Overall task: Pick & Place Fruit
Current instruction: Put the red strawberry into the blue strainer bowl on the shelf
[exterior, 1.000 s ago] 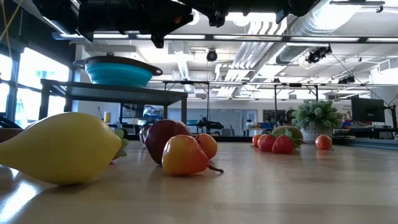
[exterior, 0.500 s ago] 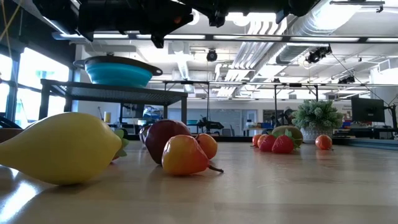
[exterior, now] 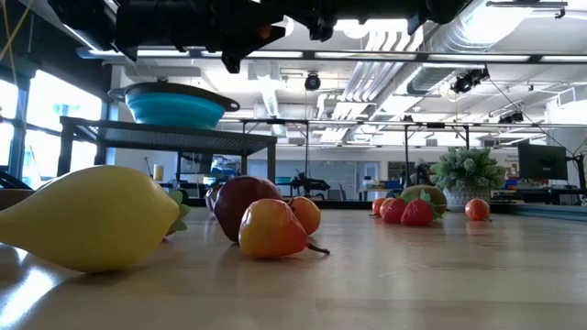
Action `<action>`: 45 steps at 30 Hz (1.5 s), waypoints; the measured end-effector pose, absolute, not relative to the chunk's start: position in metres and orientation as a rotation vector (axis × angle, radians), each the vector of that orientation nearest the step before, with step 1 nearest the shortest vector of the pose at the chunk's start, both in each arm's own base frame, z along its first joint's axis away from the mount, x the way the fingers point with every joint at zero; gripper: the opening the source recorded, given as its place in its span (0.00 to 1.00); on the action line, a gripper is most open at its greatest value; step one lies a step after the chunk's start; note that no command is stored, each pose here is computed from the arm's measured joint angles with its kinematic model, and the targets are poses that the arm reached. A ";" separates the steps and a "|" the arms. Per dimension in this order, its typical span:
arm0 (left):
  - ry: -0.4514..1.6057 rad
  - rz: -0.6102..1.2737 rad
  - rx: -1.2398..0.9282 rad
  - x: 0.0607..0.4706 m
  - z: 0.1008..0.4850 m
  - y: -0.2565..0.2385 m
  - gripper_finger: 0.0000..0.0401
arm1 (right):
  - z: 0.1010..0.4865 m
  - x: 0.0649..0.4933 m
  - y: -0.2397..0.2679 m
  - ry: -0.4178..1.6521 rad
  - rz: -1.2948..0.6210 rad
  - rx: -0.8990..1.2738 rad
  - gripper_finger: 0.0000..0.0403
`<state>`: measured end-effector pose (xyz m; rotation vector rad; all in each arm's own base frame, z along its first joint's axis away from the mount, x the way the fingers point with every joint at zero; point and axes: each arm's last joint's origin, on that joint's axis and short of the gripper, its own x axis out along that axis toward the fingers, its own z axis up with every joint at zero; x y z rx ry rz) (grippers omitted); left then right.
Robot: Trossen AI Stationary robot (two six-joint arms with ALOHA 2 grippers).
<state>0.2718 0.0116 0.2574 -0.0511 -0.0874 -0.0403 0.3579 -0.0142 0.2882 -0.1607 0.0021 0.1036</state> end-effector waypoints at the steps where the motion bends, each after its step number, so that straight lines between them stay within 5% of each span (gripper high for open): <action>1: -0.087 -0.040 -0.051 0.272 0.257 0.012 0.41 | 0.288 0.358 -0.014 0.005 0.104 -0.160 0.01; 8: -0.085 -0.038 -0.052 0.272 0.257 0.012 0.48 | 0.286 0.358 -0.016 0.026 0.041 -0.178 0.01; 45: -0.066 -0.007 -0.046 0.272 0.255 0.013 0.48 | 0.298 0.345 -0.008 0.080 0.006 -0.188 0.01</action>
